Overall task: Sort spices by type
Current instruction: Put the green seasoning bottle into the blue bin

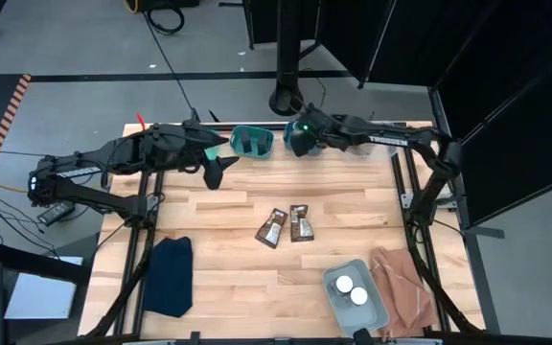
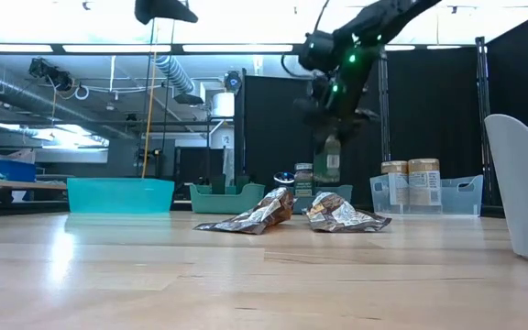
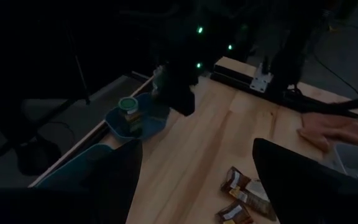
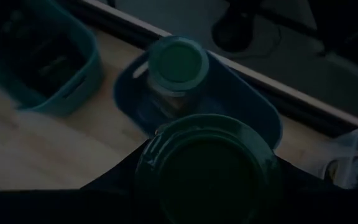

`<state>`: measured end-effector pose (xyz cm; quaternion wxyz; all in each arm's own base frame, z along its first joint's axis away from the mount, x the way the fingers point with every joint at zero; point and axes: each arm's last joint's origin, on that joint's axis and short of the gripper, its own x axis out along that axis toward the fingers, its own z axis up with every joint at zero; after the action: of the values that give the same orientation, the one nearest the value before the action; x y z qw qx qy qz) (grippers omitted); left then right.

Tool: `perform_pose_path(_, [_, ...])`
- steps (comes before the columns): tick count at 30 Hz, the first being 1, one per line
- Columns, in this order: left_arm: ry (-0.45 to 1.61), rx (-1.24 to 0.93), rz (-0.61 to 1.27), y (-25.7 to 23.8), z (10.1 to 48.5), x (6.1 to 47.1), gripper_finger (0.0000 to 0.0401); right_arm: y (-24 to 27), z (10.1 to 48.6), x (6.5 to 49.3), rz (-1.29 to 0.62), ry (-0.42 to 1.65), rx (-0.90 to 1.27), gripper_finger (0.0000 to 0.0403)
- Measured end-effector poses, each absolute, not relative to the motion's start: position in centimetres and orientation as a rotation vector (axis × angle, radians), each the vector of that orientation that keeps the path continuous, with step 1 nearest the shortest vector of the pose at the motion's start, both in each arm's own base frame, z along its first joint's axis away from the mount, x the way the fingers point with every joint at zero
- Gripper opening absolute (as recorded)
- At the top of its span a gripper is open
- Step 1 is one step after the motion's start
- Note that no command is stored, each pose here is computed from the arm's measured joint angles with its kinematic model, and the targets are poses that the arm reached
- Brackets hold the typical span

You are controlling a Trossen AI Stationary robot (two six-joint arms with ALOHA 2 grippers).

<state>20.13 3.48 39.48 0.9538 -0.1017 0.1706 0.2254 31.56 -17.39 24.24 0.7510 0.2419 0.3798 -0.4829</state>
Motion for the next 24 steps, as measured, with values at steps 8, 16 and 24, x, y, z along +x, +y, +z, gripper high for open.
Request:
perform_pose_path(8, [0.343,-0.2,0.491,3.6,39.5,20.1,0.031,-19.4,22.2,31.6,-1.13,0.82,0.615,0.0198])
perform_pose_path(16, [0.342,-0.196,0.503,3.6,39.5,20.1,0.031,-20.5,22.2,30.7,-1.197,0.798,0.673,0.0198])
perform_pose_path(24, [0.347,-0.187,0.516,3.7,39.4,20.3,0.031,-20.9,22.2,30.5,-1.227,0.767,0.703,0.0198])
